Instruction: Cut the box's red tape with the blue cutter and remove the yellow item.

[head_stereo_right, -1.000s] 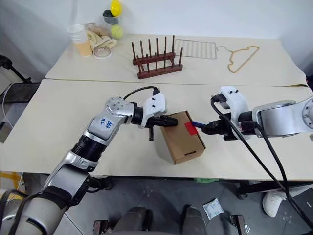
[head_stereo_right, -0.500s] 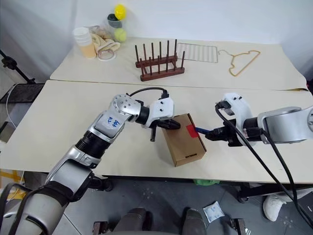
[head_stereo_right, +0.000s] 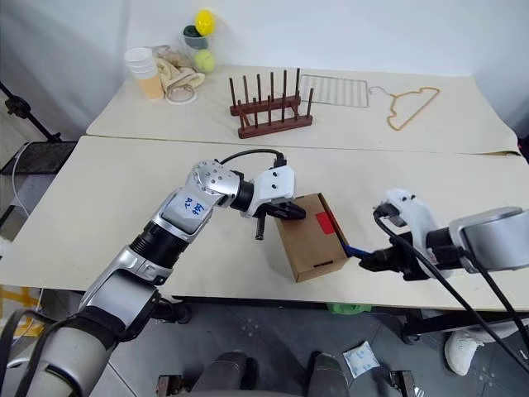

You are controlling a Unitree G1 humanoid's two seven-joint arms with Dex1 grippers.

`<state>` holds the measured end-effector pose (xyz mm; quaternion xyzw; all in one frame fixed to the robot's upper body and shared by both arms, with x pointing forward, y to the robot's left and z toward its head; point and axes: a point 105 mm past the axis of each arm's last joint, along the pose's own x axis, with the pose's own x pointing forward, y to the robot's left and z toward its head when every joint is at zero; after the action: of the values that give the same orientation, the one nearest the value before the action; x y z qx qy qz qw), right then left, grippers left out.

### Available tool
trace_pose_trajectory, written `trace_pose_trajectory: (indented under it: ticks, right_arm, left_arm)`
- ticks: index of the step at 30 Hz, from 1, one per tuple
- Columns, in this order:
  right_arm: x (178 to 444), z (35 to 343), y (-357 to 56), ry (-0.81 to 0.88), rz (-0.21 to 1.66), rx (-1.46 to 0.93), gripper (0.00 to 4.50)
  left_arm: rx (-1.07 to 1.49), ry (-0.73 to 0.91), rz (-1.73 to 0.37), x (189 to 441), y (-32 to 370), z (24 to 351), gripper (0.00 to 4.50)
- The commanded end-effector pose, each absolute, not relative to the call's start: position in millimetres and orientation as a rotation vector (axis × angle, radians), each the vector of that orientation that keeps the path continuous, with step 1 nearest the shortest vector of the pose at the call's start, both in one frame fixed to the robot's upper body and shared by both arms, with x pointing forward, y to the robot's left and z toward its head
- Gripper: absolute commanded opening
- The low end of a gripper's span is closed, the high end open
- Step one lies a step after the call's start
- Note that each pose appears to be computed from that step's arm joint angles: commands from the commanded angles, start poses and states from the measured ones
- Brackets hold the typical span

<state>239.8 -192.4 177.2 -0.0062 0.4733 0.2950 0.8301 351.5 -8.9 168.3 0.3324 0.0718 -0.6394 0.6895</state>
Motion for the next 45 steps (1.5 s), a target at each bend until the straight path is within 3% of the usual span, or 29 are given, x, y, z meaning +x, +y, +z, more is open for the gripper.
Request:
trace_pose_trajectory:
  ticks: [1, 3, 7, 11, 16, 19, 26, 29, 32, 34, 39, 43, 45]
  right_arm:
    - [225.8, 178.5, -184.8, 1.027, 0.694, -0.015, 0.06]
    - [231.5, 184.9, -183.4, 0.977, 0.687, -0.015, 0.06]
    - [263.1, 246.0, -167.5, 0.694, 0.744, 0.026, 0.06]
    - [258.3, 257.5, -184.0, 0.727, 0.734, 0.060, 0.06]
    - [267.1, 265.1, -224.6, 0.687, 0.537, 0.144, 0.06]
    - [274.2, 254.1, -247.1, 0.655, 0.435, 0.180, 0.06]
    - [280.1, 196.3, -293.0, 0.530, 0.320, 0.115, 0.06]
    - [284.7, 178.0, -314.4, 0.436, 0.274, 0.012, 0.06]
    - [290.4, 158.1, -349.2, 0.293, 0.112, -0.017, 0.06]
    - [287.0, 146.6, -357.5, 0.243, 0.119, -0.024, 0.06]
    - [281.2, 133.7, -365.4, 0.286, 0.137, -0.024, 1.74]
    - [276.0, 146.3, -365.0, 0.243, 0.220, -0.164, 3.02]
    - [272.7, 167.0, -350.8, 0.165, 0.329, -0.175, 3.68]
  left_arm:
    - [0.742, 0.363, -1.433, 348.5, 1.7, 119.9, 0.00]
    - [0.731, 0.346, -1.433, 348.9, 1.1, 122.5, 0.00]
    - [0.697, 0.283, -1.468, 345.9, -0.5, 137.3, 0.00]
    - [0.666, 0.267, -1.464, 347.1, 5.0, 146.8, 0.00]
    - [0.634, 0.200, -1.487, 347.4, 11.7, 164.6, 0.00]
    - [0.582, 0.134, -1.498, 348.3, 15.0, 179.3, 0.00]
    - [0.530, -0.004, -1.521, 347.8, 26.2, 204.3, 0.00]
    - [0.497, -0.061, -1.502, 350.6, 34.6, 215.5, 0.00]
    - [0.485, -0.096, -1.496, 350.1, 55.9, 223.6, 0.00]
    - [0.494, -0.063, -1.503, 347.4, 72.1, 217.5, 0.00]
    - [0.482, 0.020, -1.489, 342.7, 91.6, 201.6, 0.00]
    - [0.460, 0.039, -1.466, 341.5, 94.2, 194.2, 0.00]
    - [0.447, 0.037, -1.463, 339.3, 91.6, 193.0, 0.00]
